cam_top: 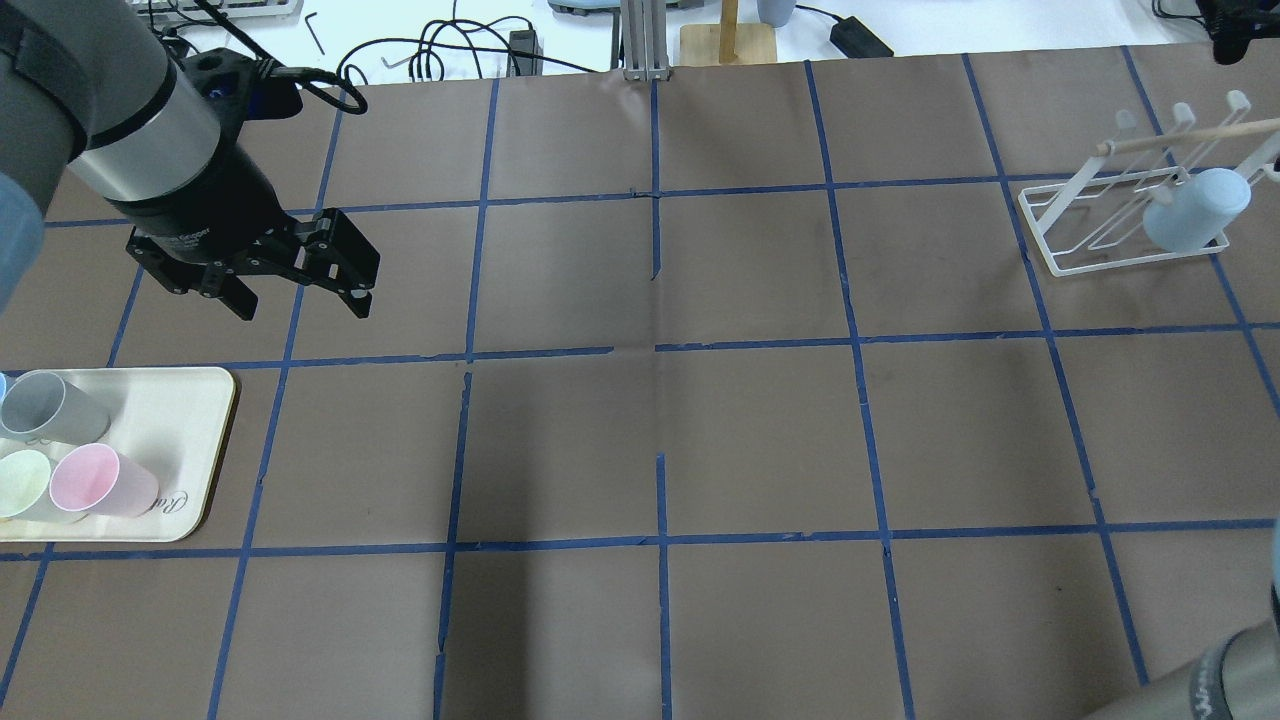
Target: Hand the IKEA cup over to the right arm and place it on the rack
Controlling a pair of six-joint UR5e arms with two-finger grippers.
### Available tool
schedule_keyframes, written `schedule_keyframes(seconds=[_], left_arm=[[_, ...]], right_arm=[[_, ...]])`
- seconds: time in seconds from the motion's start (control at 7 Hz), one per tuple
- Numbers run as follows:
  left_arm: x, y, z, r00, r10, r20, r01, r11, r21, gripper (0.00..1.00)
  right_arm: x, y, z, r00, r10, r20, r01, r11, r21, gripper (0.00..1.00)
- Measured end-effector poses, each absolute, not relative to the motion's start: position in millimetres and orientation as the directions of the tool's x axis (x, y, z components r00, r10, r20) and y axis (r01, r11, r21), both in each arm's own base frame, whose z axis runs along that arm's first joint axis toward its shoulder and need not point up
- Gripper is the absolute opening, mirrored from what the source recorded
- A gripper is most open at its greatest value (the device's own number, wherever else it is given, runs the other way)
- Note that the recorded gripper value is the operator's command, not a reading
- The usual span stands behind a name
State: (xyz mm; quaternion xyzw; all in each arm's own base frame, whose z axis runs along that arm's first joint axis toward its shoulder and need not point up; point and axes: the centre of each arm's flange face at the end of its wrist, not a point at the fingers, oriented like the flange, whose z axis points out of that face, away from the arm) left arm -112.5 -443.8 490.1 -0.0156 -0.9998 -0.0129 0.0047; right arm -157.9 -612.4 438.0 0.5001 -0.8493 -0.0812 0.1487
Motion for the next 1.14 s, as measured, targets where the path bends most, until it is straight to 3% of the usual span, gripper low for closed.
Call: schedule_keyframes(seconds=[0.29,0.71,1.14], left_arm=[[-114,-439,493,-0.999,0.041,0.011,0.041,0.999,0.018,1.00],[-112,-438,492,-0.999,0.045,0.015,0.045,0.999,0.018,1.00],[-111,-437,493,-0.999,0.044,0.011,0.044,0.999,0.016,1.00]], right_arm=[[-70,-573,484,-0.677,-0.721,0.148,-0.700,0.693,0.174,1.00],[84,-489,536,-0.885,-0.437,0.160,-0.440,0.898,0.016,1.00],[121,-463,533,-0.993,-0.119,-0.002,-0.119,0.991,-0.064,1.00]])
